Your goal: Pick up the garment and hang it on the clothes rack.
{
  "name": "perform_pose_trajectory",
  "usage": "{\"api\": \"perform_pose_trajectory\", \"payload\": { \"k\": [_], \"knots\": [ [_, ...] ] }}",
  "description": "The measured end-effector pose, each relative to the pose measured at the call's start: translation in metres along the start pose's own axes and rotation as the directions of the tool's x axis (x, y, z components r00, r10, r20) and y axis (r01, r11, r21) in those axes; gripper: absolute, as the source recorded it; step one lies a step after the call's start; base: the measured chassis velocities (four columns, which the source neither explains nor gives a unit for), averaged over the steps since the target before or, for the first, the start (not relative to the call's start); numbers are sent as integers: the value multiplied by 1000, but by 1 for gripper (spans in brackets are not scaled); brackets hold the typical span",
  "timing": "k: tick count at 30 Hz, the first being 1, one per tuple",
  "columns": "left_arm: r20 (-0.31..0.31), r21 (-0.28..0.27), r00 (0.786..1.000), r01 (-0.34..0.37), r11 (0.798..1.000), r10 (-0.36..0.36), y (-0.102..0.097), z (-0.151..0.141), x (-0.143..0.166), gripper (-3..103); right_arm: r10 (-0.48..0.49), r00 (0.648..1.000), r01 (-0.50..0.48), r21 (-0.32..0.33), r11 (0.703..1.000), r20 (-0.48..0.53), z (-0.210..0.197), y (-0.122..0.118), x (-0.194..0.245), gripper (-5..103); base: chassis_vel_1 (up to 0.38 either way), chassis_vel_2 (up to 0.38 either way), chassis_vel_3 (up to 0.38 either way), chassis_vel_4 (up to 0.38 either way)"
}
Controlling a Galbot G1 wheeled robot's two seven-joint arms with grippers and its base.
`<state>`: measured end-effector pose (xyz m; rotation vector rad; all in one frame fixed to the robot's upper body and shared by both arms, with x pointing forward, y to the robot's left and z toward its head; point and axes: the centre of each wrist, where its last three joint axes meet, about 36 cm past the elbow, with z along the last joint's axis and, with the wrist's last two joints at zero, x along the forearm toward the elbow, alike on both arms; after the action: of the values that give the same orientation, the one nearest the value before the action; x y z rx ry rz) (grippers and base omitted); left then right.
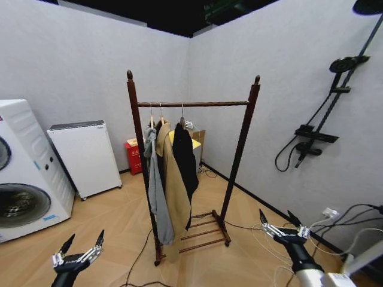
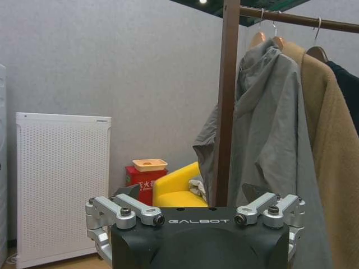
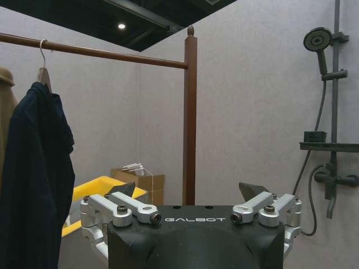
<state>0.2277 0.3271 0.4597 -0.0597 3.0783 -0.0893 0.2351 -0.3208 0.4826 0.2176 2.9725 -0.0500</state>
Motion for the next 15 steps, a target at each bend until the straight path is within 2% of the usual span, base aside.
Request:
{"api": "perform_pose_trajectory", "payload": {
  "k": [15],
  "knots": [
    [0,0,1000,0,1000,0,0,0,0,100,-1,1000,1,0,1000,0,0,0,0,100,-92,-99,-98,-93]
  ]
}}
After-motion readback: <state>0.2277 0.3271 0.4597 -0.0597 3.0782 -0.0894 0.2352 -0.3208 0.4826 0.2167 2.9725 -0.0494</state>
